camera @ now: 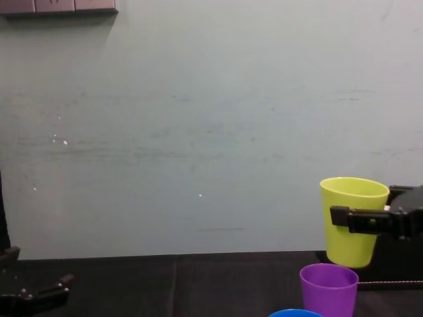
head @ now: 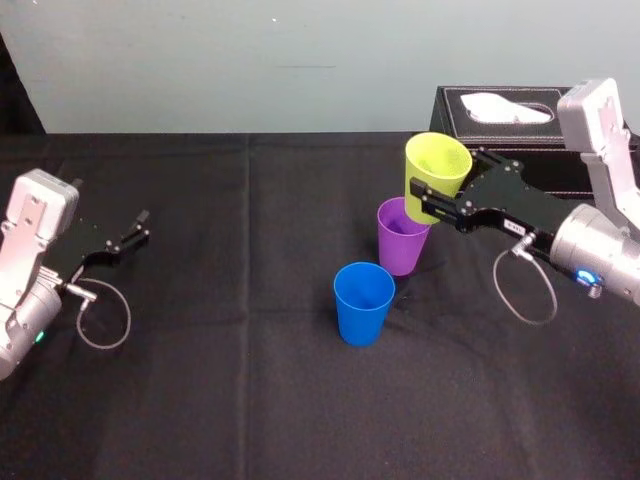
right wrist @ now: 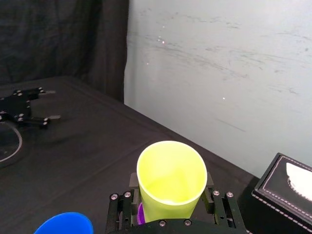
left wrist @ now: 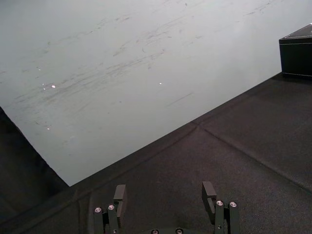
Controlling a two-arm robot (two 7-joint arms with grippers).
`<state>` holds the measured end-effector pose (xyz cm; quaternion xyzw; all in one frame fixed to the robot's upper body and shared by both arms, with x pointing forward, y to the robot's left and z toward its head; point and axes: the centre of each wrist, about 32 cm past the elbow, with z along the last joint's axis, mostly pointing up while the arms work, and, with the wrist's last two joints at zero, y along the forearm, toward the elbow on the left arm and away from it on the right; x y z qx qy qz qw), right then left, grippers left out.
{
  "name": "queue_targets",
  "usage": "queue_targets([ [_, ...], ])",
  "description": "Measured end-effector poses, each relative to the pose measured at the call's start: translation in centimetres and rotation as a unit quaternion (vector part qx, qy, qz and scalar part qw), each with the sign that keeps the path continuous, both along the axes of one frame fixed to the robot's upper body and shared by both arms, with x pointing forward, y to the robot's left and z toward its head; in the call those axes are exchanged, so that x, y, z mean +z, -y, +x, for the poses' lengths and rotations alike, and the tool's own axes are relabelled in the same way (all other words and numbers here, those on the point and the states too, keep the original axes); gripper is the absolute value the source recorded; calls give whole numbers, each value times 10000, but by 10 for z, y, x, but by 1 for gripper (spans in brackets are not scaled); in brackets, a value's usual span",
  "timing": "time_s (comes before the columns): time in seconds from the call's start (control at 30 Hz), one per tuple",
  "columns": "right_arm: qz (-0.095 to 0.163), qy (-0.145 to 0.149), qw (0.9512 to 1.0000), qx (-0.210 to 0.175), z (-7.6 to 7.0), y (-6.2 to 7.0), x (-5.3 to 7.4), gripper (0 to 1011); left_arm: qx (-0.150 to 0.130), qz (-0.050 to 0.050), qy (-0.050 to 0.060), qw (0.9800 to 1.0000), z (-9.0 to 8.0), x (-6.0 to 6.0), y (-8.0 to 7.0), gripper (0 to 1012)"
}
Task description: Stack the three plastic cups sequentially using one hand.
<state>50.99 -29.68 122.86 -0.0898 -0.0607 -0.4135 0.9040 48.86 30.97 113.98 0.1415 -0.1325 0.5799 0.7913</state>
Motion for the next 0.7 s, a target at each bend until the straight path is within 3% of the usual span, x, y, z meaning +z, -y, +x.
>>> queue_targets([
  [0.27, 65, -64, 9999, -121, 17, -5, 2, 741, 0, 0, 0, 10000, 0, 0, 0, 1012],
  [0.7, 70, -141, 9998, -149, 26, -12, -3, 739, 0, 0, 0, 10000, 0, 0, 0, 1011],
])
